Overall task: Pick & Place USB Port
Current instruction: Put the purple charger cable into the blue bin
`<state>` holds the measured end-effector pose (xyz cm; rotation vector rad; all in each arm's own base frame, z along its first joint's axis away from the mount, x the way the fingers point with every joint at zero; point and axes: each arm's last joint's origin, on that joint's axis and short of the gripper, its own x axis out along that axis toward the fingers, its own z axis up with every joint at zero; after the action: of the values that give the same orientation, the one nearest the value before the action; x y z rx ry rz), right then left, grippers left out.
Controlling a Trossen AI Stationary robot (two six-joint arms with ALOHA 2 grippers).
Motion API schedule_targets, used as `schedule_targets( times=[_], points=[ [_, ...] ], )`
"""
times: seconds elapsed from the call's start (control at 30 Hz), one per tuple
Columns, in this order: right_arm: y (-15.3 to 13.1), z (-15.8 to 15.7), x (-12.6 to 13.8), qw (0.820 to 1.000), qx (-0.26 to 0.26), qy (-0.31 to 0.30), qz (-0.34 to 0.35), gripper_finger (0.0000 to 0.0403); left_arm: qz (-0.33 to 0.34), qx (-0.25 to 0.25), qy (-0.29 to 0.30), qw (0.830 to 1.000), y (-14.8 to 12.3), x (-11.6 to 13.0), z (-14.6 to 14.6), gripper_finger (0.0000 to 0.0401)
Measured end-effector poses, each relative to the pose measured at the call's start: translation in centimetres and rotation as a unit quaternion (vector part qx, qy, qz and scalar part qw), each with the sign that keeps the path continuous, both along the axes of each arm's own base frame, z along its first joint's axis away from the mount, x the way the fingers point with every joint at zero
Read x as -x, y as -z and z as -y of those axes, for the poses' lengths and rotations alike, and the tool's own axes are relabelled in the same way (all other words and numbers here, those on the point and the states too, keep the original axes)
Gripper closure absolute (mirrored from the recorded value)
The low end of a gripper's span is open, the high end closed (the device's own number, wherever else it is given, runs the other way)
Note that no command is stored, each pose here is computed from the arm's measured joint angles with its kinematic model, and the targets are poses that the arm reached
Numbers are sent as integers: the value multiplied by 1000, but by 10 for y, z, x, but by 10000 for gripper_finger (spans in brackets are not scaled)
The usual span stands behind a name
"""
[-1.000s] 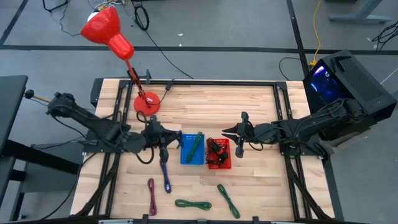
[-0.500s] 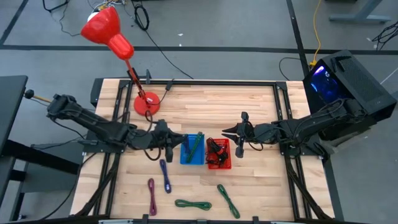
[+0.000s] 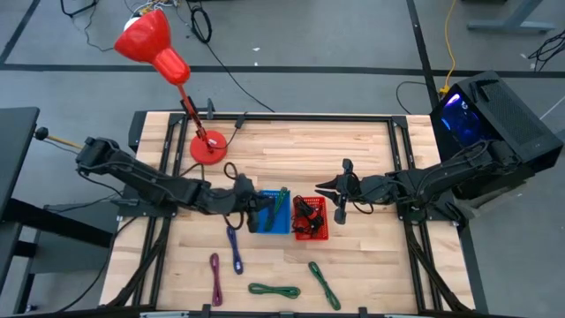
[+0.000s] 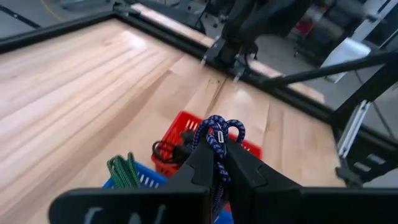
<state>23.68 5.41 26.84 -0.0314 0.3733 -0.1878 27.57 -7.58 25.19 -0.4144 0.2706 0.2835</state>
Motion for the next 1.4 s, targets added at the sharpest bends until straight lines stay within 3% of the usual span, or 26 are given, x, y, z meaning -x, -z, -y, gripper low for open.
schedule_targets(
  times=[0.53,0.93,1.4],
  points=[
    [1,0,0,1000,-4,-7,-6,344,-56,33,-6,998,30,-17,-12,382],
    [4,0,2,1000,-2,-5,-22,344,-79,63,-61,993,35,-18,-35,337],
    [4,0,2,1000,0,-6,-25,344,-90,63,-78,991,37,-18,-46,333]
  ],
)
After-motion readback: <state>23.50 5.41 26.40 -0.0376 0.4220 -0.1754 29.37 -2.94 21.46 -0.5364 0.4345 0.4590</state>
